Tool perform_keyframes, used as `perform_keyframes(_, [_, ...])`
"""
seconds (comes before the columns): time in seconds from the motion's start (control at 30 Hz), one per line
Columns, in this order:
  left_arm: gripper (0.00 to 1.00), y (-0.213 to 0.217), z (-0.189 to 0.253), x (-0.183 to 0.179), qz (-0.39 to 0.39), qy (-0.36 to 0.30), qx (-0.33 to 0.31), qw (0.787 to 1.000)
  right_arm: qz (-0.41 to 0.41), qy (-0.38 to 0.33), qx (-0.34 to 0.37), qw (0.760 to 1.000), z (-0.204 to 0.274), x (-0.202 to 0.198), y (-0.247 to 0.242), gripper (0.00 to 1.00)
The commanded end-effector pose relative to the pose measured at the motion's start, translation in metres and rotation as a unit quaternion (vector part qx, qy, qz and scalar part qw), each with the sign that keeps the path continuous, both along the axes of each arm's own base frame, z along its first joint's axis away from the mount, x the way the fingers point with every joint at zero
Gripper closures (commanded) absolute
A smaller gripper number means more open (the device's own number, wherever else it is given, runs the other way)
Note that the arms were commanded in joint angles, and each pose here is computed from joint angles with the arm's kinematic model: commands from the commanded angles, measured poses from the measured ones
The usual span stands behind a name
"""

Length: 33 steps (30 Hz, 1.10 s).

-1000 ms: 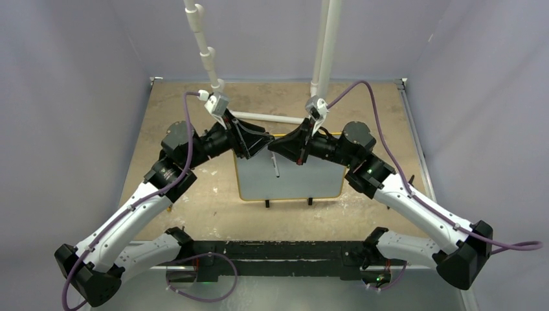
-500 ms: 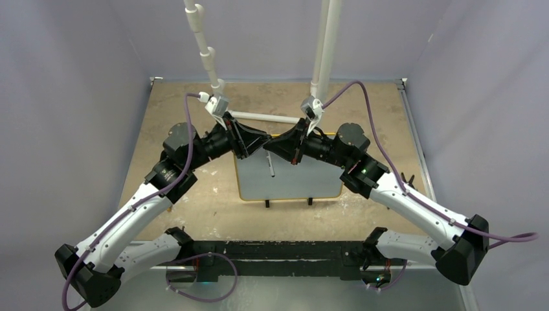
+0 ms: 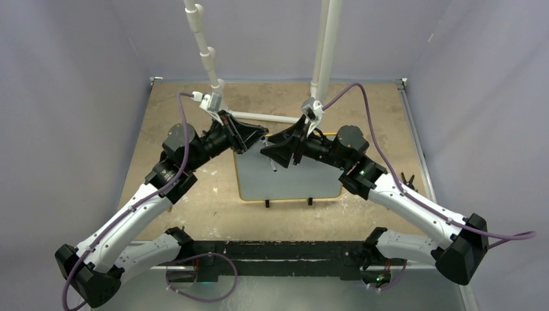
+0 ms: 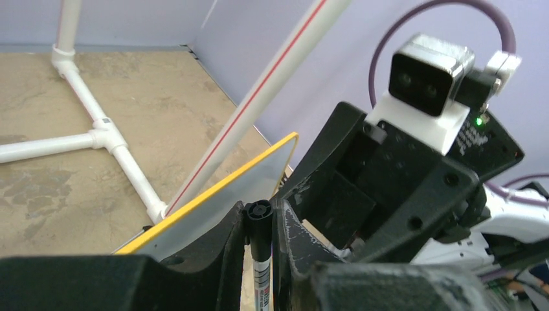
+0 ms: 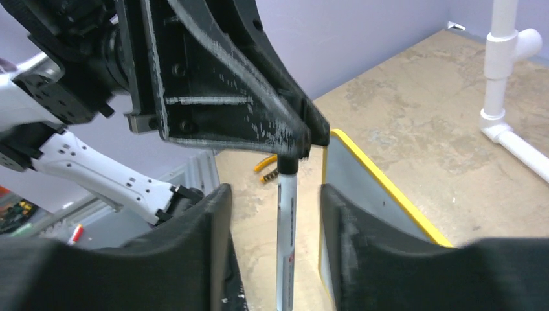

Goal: Write a sentence on the whiteboard
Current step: Pass from the right arm to the left, then open the pen cap from the whiteboard marker.

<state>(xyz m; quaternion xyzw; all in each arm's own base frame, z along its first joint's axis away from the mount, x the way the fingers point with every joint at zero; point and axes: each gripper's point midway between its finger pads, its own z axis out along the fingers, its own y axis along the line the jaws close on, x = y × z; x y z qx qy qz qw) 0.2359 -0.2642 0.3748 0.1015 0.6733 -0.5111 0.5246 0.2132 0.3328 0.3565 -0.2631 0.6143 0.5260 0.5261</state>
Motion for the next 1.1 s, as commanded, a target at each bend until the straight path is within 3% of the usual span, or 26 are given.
perform_keyframes(0.0, [1.00,0.014,0.033,0.008,0.053,-0.009,-0.057,0.997,0.006,-0.014,0.019,1.000,0.007,-0.007,-0.002,0.36])
perform_keyframes(0.1, [1.00,0.016,0.039,0.010,0.061,-0.006,-0.076,0.995,0.019,-0.009,0.018,1.000,0.001,-0.012,-0.001,0.27])
perform_keyframes(0.23, [1.00,0.014,0.042,0.009,0.055,0.000,-0.092,0.994,0.029,-0.004,0.013,0.999,-0.006,-0.017,0.000,0.33])
perform_keyframes(0.5, [1.00,0.015,0.049,0.012,0.063,-0.003,-0.099,0.993,0.032,0.007,0.015,0.999,-0.014,-0.019,0.001,0.99])
perform_keyframes(1.07, [1.00,0.042,0.095,0.024,0.140,-0.063,-0.076,0.985,0.058,0.031,0.001,0.998,-0.042,-0.042,-0.008,1.00])
